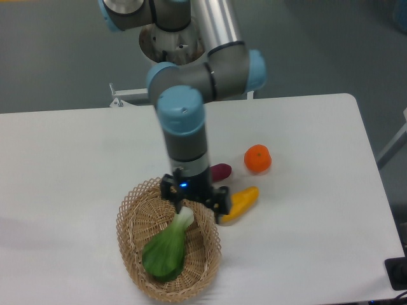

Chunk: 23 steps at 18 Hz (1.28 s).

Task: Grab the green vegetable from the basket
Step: 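Move the open gripper over the basket above the green bok choy, then lower the gripper onto the bok choy stem and close it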

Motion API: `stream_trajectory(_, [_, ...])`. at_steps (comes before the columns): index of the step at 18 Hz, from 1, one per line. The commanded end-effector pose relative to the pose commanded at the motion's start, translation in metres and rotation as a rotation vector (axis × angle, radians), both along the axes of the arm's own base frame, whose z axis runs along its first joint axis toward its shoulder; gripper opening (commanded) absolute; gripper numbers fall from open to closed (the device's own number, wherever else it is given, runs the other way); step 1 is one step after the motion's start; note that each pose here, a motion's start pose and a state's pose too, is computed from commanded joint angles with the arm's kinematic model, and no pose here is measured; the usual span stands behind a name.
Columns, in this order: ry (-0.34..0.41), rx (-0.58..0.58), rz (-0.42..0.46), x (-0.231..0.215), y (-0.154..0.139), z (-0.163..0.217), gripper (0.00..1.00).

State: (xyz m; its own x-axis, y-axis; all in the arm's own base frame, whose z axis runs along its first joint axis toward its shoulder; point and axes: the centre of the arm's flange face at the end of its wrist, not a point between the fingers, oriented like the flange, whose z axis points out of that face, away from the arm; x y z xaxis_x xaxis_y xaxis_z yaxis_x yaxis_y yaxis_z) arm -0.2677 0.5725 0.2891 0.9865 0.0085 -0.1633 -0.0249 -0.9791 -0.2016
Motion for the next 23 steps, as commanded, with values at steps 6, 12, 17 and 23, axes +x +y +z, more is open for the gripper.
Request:
stream_trajectory(6, [-0.015,-0.047,-0.096,0.011,0.009,-0.025,1.00])
stream_trajectory(12, [-0.030,-0.094,-0.123,0.012,0.007,-0.051,1.00])
stream_trajectory(17, [-0.051,-0.124,-0.124,0.013,0.003,-0.075,1.00])
stream_trajectory(23, [-0.067,-0.141,-0.117,0.017,-0.003,-0.085,1.00])
